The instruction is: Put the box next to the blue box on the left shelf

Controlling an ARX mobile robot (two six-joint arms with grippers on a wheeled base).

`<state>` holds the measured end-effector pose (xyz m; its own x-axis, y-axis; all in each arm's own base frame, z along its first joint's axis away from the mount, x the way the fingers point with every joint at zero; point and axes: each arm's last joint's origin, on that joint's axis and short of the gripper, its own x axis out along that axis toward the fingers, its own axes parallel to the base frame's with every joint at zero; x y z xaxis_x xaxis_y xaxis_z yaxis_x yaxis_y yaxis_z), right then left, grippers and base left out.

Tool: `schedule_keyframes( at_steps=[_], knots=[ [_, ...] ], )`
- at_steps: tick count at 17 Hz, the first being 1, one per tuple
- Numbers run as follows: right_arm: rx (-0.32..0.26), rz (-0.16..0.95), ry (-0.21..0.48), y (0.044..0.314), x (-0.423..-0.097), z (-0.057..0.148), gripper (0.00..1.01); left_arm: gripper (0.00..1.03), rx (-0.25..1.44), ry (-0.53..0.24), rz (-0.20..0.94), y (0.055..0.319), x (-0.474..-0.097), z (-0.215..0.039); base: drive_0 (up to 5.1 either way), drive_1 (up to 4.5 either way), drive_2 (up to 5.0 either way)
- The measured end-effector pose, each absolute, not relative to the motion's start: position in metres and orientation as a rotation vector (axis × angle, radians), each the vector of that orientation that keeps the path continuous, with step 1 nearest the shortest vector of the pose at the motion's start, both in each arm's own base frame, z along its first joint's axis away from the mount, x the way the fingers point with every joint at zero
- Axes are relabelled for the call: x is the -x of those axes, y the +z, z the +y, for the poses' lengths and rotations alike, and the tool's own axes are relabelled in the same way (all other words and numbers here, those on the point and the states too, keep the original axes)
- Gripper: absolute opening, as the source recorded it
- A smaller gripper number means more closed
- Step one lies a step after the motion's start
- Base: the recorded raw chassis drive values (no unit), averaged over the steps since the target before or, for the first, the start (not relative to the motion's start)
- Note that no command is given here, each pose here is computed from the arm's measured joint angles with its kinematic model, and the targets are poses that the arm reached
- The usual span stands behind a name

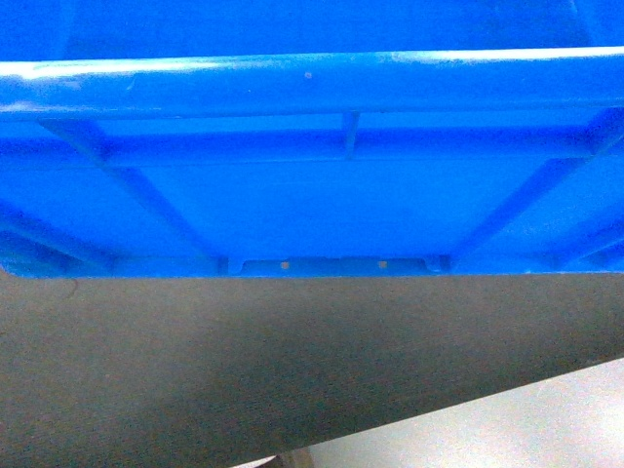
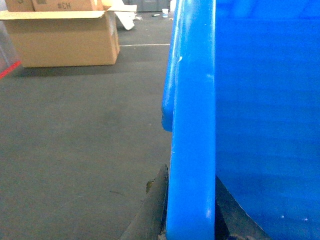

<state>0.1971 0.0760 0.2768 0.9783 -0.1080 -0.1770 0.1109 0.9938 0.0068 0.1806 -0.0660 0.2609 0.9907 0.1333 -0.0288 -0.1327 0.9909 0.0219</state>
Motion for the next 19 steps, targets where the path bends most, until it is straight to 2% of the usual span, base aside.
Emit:
schedule_keyframes(
  at_steps=[19],
  knots=[
    [-0.015,0.178,-0.113,0.2767,-0.1971,0.0760,0.12,0.11,-0.022,0.133,0.030,0.2607,-0.1808,-0.0663,-1.5,-1.50,-1.5]
  ],
)
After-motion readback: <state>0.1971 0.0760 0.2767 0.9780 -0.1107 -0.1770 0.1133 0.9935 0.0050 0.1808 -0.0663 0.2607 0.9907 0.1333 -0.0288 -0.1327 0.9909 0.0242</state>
